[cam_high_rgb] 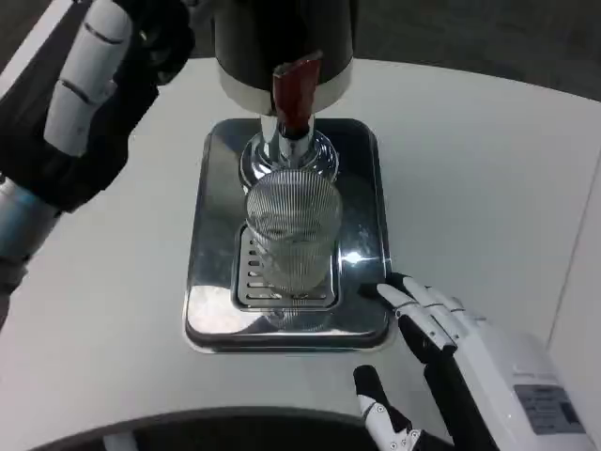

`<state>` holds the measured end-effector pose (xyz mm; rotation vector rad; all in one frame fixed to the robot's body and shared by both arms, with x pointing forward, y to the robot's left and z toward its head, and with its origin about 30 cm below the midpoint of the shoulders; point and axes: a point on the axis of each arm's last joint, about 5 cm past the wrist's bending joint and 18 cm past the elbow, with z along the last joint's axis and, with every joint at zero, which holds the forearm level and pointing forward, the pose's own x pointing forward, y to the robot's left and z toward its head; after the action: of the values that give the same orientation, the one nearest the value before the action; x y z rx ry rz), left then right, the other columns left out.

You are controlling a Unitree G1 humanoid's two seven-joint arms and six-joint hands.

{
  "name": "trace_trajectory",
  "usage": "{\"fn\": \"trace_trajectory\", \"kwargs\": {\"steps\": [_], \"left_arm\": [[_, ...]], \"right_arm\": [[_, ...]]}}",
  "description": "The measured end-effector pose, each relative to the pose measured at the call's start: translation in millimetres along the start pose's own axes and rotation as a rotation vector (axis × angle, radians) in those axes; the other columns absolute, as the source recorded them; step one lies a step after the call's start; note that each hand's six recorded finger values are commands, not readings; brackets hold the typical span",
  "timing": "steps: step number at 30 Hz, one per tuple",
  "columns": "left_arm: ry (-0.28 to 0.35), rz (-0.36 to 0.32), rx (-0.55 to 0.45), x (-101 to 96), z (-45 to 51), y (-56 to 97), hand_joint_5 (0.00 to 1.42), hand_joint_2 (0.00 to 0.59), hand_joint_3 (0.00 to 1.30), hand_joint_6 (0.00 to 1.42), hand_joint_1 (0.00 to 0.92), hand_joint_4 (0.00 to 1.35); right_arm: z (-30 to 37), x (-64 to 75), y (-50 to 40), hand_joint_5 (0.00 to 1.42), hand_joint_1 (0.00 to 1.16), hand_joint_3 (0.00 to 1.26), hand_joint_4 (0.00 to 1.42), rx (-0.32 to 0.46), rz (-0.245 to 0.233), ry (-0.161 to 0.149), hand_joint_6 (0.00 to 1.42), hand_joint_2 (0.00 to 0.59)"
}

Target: Grasp the cup under the faucet to collect the drink, then remove the cup.

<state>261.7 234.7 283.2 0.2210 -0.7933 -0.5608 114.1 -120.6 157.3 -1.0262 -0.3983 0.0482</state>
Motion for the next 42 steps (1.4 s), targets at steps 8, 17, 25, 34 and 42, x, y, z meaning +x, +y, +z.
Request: {"fn": "trace_trajectory", "kwargs": {"steps": [8,17,25,34,42], "left_arm": [[0.041,-0.138,0.067,17.6,-8.4,-2.7,0.06,0.182,0.00,0.03,0.000,0.00],[0.051,-0.215,0.064,25.3,-16.5,-11.8,0.08,0.177,0.00,0.05,0.000,0.00],[0.041,-0.297,0.165,27.3,-8.9,-14.8,0.09,0.175,0.00,0.05,0.000,0.00],[0.046,-0.400,0.362,22.5,5.3,-15.0,0.09,0.173,0.00,0.05,0.000,0.00],[0.043,-0.451,0.494,18.1,12.7,-15.2,0.09,0.172,0.00,0.06,0.000,0.00]], "right_arm": [[4.2,-2.2,-2.9,0.15,0.41,0.20,0.12,0.002,-0.026,0.026,0.20,0.507],[7.6,-0.2,-7.0,0.15,0.41,0.21,0.12,-0.002,-0.059,0.042,0.22,0.506],[9.4,0.9,-7.9,0.16,0.41,0.21,0.12,0.001,-0.071,0.049,0.24,0.506],[11.1,1.1,-7.0,0.16,0.41,0.20,0.12,0.016,-0.071,0.057,0.26,0.494],[10.2,5.2,-5.2,0.07,0.42,0.09,0.06,0.061,-0.053,0.112,0.21,0.412]]}}
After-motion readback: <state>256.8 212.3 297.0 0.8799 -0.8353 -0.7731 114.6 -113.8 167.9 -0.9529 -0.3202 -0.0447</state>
